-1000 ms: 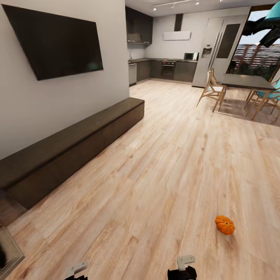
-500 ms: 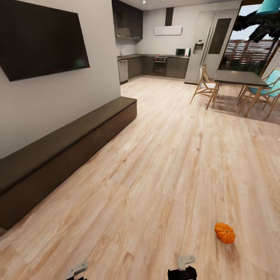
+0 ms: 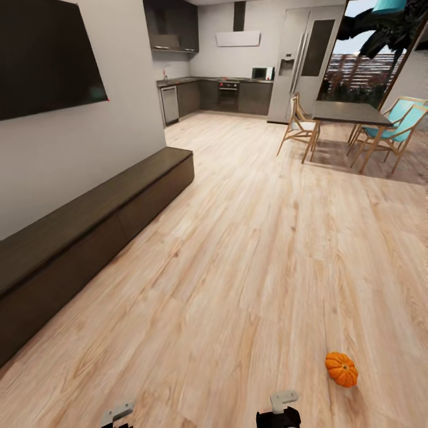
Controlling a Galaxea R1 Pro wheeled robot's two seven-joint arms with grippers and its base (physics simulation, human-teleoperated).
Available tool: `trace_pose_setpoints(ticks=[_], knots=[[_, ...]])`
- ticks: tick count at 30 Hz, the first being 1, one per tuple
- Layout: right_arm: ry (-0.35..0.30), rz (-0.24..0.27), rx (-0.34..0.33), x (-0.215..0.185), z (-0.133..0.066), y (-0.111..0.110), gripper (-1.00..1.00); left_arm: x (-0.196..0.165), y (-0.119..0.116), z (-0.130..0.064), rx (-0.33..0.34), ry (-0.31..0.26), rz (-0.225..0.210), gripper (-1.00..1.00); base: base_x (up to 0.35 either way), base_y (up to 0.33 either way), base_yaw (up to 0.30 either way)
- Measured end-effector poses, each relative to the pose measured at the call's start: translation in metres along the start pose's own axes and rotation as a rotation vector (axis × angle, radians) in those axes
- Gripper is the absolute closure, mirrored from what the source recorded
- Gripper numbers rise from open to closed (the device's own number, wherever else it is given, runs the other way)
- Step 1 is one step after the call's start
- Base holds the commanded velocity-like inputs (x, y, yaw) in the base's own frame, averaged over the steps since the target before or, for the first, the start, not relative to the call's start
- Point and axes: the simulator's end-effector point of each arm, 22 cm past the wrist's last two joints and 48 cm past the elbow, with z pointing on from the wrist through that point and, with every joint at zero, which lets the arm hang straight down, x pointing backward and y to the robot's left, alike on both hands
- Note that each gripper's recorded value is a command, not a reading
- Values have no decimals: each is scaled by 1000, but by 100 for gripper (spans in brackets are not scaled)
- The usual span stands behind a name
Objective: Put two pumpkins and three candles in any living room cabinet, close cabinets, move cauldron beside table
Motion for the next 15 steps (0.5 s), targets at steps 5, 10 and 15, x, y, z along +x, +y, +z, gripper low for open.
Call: trace_pose_setpoints(ticks=[5, 10, 15], knots=[[7, 0, -1, 3, 1, 0, -100, 3, 1, 2, -2, 6, 2, -100, 330, 0, -135], [15, -1, -1, 7, 2, 0, -100, 6, 1, 3, -5, 13, 5, -100, 330, 0, -135], [22, -1, -2, 10, 3, 1, -100, 9, 2, 5, -8, 19, 7, -100, 330, 0, -135]])
